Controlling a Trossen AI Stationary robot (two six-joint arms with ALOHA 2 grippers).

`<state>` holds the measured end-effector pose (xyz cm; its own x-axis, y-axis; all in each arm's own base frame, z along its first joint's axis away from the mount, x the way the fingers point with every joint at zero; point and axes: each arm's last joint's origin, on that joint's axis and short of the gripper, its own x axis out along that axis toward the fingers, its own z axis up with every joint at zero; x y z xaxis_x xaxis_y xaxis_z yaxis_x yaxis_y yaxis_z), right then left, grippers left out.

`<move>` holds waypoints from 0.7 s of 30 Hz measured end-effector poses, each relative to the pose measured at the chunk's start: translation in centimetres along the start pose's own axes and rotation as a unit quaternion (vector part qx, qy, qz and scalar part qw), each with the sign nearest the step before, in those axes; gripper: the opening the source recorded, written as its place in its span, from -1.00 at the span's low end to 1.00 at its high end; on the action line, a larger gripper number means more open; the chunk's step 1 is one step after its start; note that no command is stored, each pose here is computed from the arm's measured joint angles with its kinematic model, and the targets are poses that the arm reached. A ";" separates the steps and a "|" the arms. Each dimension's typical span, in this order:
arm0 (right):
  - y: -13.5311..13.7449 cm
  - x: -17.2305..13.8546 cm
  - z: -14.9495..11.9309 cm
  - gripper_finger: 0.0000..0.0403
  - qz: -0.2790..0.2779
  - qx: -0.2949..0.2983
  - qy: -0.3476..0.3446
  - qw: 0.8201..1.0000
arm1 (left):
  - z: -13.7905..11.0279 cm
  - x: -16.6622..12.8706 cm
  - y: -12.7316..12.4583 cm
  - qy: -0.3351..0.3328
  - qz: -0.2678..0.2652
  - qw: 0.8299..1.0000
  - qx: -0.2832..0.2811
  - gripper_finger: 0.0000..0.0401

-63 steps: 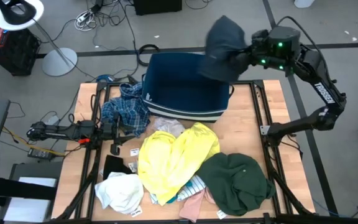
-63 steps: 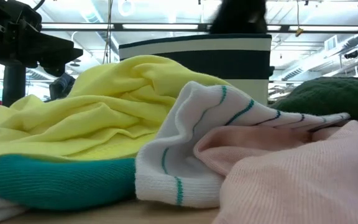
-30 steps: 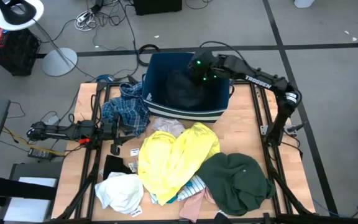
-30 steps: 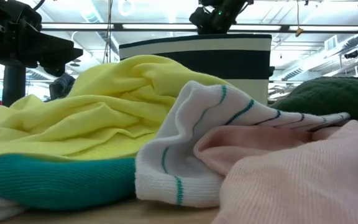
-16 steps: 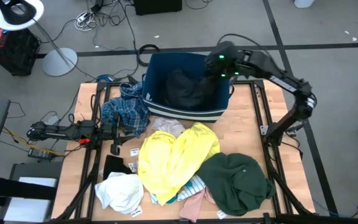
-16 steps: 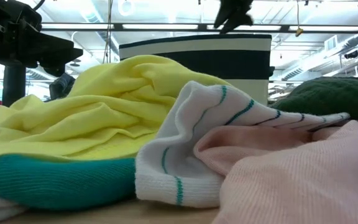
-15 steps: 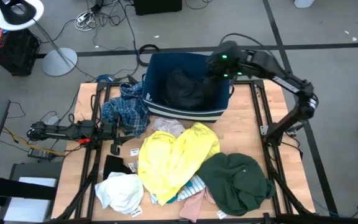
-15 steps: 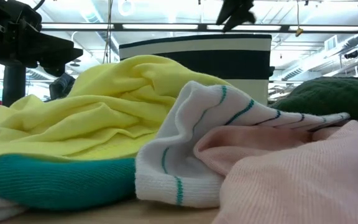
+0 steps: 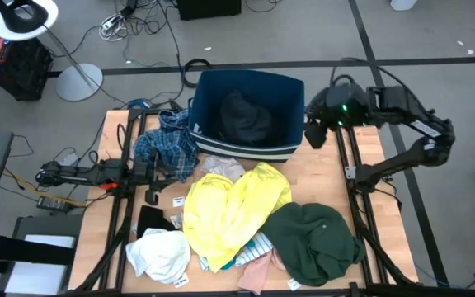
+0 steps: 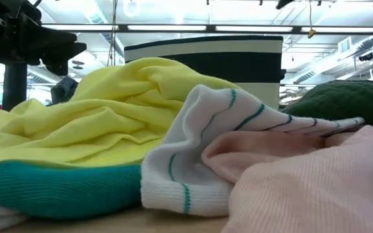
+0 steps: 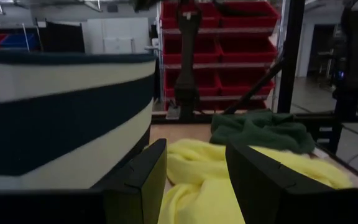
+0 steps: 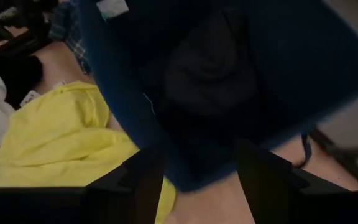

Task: Sort clothes
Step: Put the blue pants into the blue laundry bin

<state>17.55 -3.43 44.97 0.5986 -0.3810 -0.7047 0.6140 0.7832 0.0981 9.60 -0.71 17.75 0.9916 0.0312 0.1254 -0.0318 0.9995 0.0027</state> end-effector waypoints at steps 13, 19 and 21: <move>2.8 5.8 -8.6 -0.06 -0.004 0.019 0.000 1.000 | 0.6 -0.1 0.1 -0.009 0.013 0.999 -0.048 -0.14; 4.9 8.8 -12.6 -0.06 0.049 0.002 -0.009 0.999 | 4.7 -1.2 0.7 0.029 0.067 0.996 -0.047 -0.14; 5.5 9.5 -13.8 -0.06 0.066 -0.008 -0.009 0.998 | 6.1 -1.8 0.9 0.047 0.095 0.993 -0.043 -0.14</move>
<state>19.50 4.07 29.10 0.6828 -0.2836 -0.6733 0.5212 0.8349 0.1769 7.06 0.12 23.63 0.9764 0.2149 0.0214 -0.2118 0.9724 -0.0980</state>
